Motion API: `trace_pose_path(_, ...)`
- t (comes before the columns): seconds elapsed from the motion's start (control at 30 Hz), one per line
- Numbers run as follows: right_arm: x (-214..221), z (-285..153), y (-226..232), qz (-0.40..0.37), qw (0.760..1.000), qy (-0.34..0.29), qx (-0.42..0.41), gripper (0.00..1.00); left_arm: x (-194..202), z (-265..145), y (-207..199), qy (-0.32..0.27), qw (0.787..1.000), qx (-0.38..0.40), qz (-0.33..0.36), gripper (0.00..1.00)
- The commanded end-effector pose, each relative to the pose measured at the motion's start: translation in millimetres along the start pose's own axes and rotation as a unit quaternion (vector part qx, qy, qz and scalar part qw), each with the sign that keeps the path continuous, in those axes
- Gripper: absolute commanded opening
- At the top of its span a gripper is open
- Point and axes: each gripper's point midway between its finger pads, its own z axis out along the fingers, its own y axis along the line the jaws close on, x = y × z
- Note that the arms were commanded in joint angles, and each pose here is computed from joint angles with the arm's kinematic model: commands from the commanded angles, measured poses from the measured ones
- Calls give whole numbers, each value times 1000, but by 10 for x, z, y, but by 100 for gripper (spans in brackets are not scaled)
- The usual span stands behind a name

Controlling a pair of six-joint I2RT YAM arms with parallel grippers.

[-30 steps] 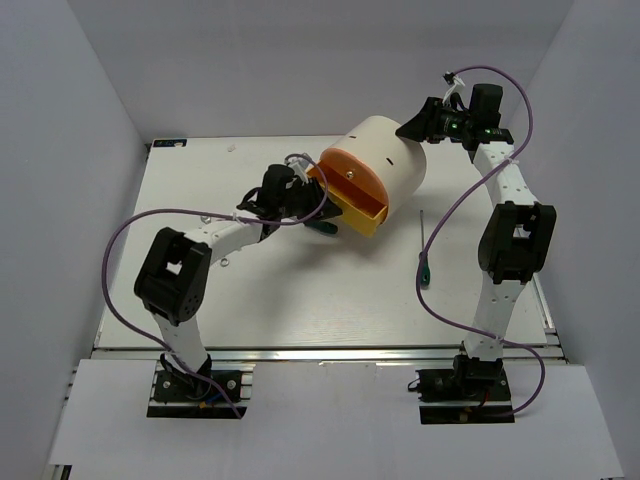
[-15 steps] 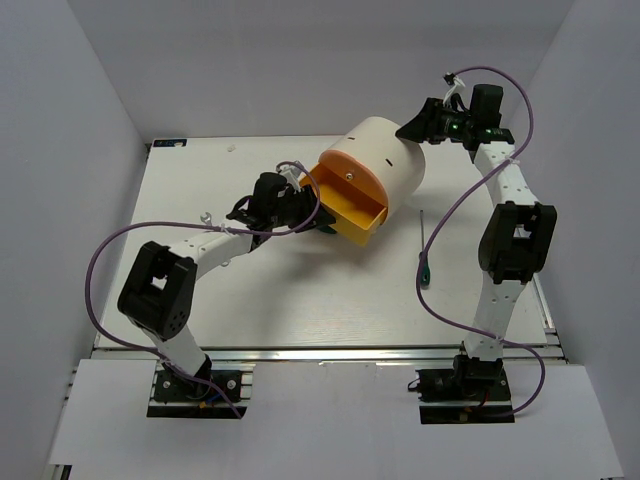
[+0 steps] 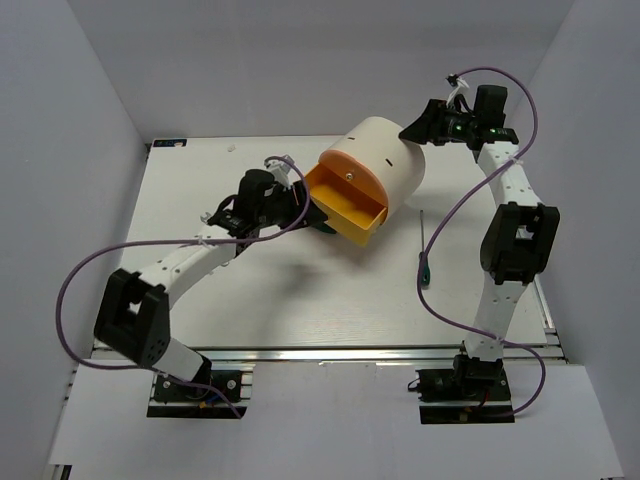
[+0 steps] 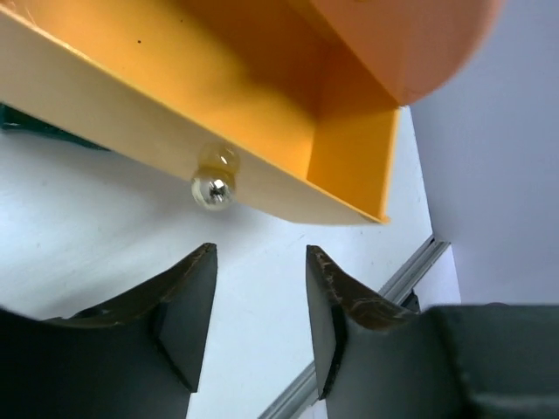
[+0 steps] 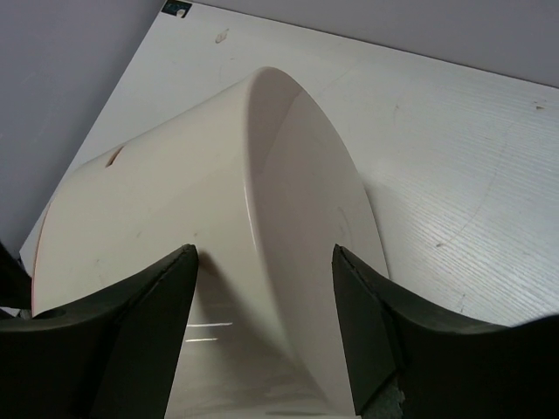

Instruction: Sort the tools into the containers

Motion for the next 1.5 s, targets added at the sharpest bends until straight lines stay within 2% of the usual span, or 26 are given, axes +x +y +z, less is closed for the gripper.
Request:
trace_pose_path(0.0,-176,-261,14,-23,999,-11,25,68,-149,-395,1,-38,999,-30,18,52)
trace_pose_path(0.1,-287,-448,16,-35,999,-22,35,70,-243,-739,185,-74,995,-67,4,42)
trace_pose_path(0.13,-321,-529,54,-39,998,-25,38,70,-254,-844,363,-83,993,-89,-9,40)
trace_pose_path(0.27,-315,-809,60,-61,996,-22,57,74,-249,-1298,652,-113,984,-137,-28,38)
trace_pose_path(0.33,-268,-932,130,-90,994,-15,63,74,-247,-1427,779,-125,978,-162,-28,41)
trace_pose_path(0.37,-200,-976,163,-94,993,-6,67,74,-190,-1469,838,-121,976,-177,-32,45)
trace_pose_path(0.4,-98,-1053,202,-113,991,2,76,74,-196,-1530,835,-130,974,-182,-29,56)
trace_pose_path(0.5,106,-1218,389,-150,986,14,77,73,-104,-1587,978,-133,967,-213,-42,66)
trace_pose_path(0.53,409,-1221,331,-166,983,39,71,72,-68,-1573,1009,-131,966,-216,-52,67)
trace_pose_path(0.6,621,-1353,558,-216,974,51,46,72,16,-1513,1078,-122,965,-219,-73,68)
trace_pose_path(0.63,922,-1363,543,-249,965,72,29,71,47,-1455,1113,-120,963,-220,-101,67)
trace_pose_path(0.7,1045,-1477,739,-294,954,64,14,67,63,-1342,1111,-119,964,-203,-127,66)
trace_pose_path(0.77,1336,-1502,712,-281,956,83,26,62,32,-1207,1120,-120,961,-190,-160,65)
trace_pose_path(0.8,1366,-1540,743,-279,956,84,37,55,12,-1171,1132,-122,959,-188,-171,65)
trace_pose_path(0.9,1752,-1624,705,-228,962,130,75,47,-48,-1031,1176,-125,956,-183,-193,65)
trace_pose_path(0.97,1978,-1631,626,-226,953,160,120,48,-90,-933,1214,-126,952,-182,-210,65)
trace_pose_path(1.0,2218,-1654,617,-205,953,176,139,51,-98,-900,1226,-125,951,-182,-219,66)
trace_pose_path(1.1,2473,-1576,685,-204,947,191,161,58,-120,-740,1266,-119,943,-175,-258,67)
trace_pose_path(1.23,2558,-1464,743,-188,951,182,167,61,-139,-484,1302,-99,925,-171,-325,68)
trace_pose_path(1.37,2549,-1446,691,-185,951,174,178,62,-155,-155,1320,-70,910,-207,-353,70)
trace_pose_path(1.4,2540,-1450,676,-188,949,174,182,62,-274,-15,1314,-71,907,-213,-357,71)
trace_pose_path(1.47,2522,-1460,655,-193,947,174,189,63,-235,79,1377,-61,886,-249,-385,72)
